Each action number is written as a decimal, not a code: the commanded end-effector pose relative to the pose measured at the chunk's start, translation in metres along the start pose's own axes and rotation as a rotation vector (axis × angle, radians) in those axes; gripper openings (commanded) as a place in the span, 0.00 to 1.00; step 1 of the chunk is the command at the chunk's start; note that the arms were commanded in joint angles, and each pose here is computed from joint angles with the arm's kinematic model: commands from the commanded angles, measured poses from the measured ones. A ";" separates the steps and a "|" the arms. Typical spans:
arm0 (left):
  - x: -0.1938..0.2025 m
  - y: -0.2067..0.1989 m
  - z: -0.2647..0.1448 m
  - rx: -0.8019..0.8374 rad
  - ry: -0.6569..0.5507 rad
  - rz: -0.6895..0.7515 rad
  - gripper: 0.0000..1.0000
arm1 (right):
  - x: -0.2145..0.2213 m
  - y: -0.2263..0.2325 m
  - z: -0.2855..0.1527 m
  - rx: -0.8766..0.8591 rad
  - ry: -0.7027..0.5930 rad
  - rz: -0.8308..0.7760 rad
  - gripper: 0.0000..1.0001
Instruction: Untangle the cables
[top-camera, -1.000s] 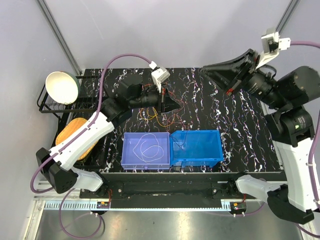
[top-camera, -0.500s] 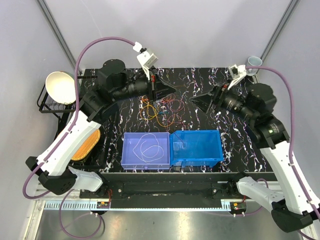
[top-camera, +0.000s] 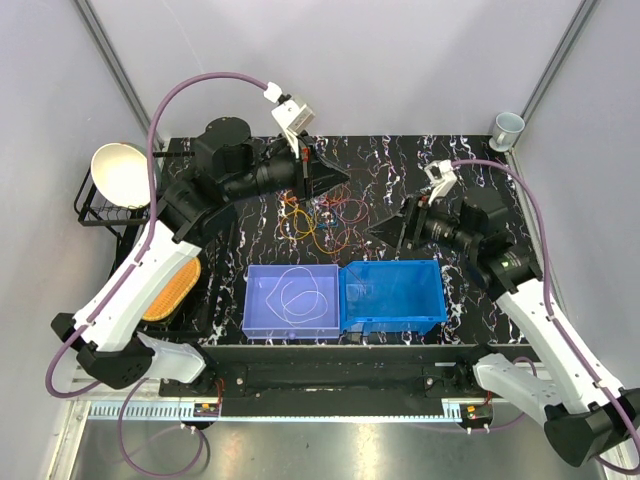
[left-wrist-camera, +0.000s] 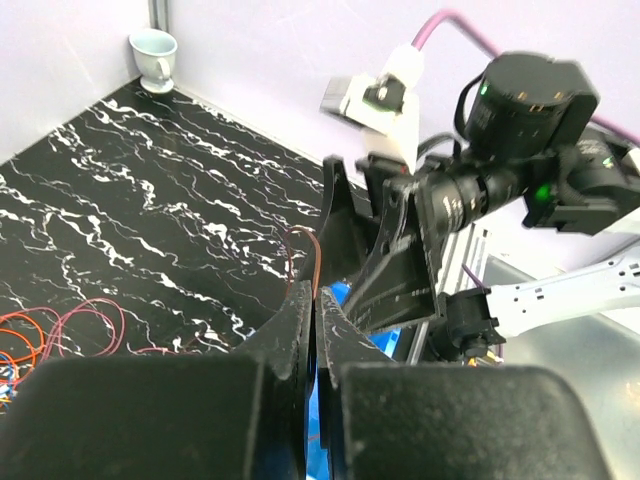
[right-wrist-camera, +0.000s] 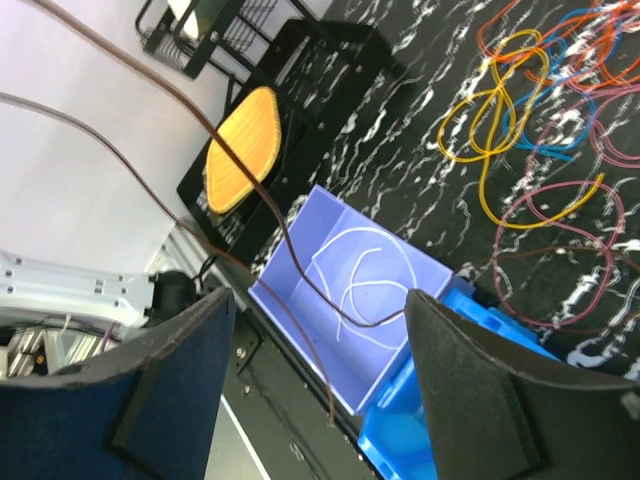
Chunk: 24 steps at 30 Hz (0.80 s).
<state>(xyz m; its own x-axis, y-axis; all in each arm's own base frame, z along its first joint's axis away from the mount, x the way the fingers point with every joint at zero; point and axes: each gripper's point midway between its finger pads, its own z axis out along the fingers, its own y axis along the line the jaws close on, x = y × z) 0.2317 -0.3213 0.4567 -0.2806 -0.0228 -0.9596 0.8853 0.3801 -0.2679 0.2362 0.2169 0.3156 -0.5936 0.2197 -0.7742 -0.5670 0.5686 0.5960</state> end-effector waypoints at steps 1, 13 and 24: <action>-0.020 -0.001 -0.002 -0.015 -0.053 0.042 0.00 | -0.003 0.022 0.009 -0.110 -0.022 -0.020 0.72; -0.017 0.005 0.001 -0.037 -0.048 0.043 0.00 | 0.006 0.021 0.043 -0.121 0.006 -0.027 0.49; -0.001 0.021 -0.004 -0.121 -0.022 0.045 0.00 | -0.032 0.030 0.026 -0.033 -0.073 -0.114 0.00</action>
<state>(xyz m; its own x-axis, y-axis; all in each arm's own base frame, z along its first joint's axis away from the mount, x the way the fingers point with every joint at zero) 0.2475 -0.3212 0.4481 -0.2697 -0.0120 -0.9629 0.8636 0.4394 -0.2473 0.2501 0.2598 0.2903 -0.6323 0.1708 -0.7556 -0.5861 0.5324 0.6108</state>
